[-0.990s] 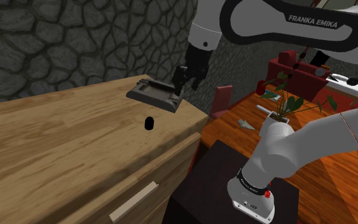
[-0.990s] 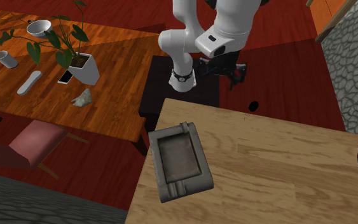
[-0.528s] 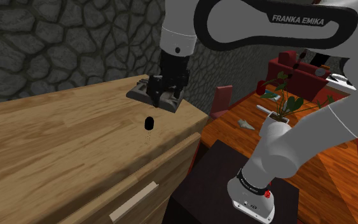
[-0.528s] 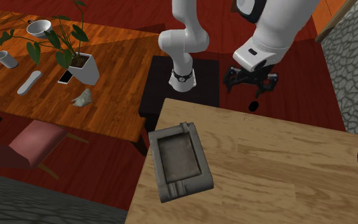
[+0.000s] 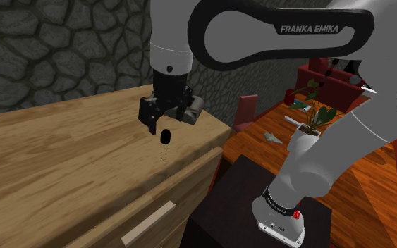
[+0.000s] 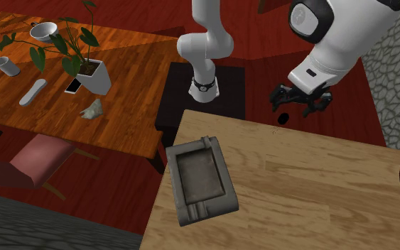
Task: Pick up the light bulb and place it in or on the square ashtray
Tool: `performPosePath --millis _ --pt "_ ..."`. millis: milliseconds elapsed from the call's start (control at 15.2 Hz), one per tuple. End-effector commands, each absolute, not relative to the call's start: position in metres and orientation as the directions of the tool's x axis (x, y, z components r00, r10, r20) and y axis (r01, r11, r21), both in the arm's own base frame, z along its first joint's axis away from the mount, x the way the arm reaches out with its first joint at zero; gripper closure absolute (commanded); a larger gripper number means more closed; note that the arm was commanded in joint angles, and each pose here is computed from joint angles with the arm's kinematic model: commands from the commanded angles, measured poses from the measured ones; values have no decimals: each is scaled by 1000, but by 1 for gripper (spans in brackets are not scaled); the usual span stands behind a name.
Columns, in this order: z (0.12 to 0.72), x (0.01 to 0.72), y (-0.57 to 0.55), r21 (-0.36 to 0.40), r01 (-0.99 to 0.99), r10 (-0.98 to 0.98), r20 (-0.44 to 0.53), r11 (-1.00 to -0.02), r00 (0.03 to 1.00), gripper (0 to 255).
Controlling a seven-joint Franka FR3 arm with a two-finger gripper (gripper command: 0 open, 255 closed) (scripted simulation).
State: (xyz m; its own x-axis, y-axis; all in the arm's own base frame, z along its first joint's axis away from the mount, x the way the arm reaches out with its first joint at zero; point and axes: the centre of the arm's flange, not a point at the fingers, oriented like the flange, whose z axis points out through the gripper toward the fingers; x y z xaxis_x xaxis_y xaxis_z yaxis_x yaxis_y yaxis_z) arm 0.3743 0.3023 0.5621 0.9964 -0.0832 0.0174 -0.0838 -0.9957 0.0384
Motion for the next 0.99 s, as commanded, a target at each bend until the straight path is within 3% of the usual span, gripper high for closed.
performPosePath --millis 0,726,792,924 --pt "552 375 303 38 -84 -83 17 -996 996 0" --pt "533 375 302 38 -84 -83 17 -996 996 0" --pt "533 375 302 38 -84 -83 17 -996 996 255" --pt "533 375 302 38 -84 -83 17 -996 996 255"
